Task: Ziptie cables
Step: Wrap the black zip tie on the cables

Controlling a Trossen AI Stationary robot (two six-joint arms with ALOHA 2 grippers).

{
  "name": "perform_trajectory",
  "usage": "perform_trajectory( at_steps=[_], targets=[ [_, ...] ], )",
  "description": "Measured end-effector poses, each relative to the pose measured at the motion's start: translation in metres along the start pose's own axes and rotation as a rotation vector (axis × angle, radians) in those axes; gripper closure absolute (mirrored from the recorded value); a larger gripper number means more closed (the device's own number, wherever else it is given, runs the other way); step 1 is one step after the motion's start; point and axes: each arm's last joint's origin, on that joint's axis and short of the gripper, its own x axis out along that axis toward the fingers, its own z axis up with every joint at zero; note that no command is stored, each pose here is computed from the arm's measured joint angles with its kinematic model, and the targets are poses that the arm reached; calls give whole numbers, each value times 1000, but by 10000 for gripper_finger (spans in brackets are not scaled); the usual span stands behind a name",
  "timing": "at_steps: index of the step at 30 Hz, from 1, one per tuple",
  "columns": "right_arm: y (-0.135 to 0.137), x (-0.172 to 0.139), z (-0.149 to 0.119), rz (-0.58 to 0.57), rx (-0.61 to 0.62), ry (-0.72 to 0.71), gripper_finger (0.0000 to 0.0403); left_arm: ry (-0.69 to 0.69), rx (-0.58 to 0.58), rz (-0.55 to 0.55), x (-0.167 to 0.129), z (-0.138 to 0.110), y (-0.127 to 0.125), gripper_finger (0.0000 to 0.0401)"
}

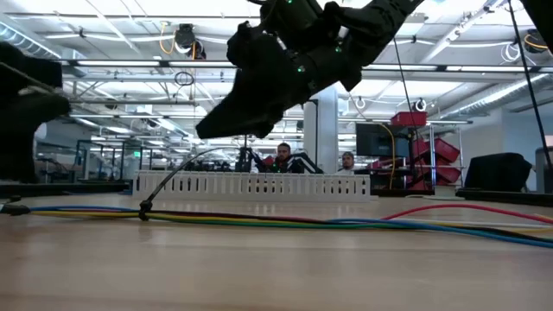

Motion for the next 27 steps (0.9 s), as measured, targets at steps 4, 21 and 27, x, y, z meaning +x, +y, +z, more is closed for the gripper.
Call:
perform_trajectory(
  at_steps=[4,21,27],
  targets=[
    [2,-1,-8,52,-11,82,293,73,-21,25,3,1,-4,241],
    [1,-1,-3,48,-80,37,293,66,-68,64,25,9,0,241],
    [1,-1,-5,49,-69,52,293,50,-66,49,34,10,1,269]
  ],
)
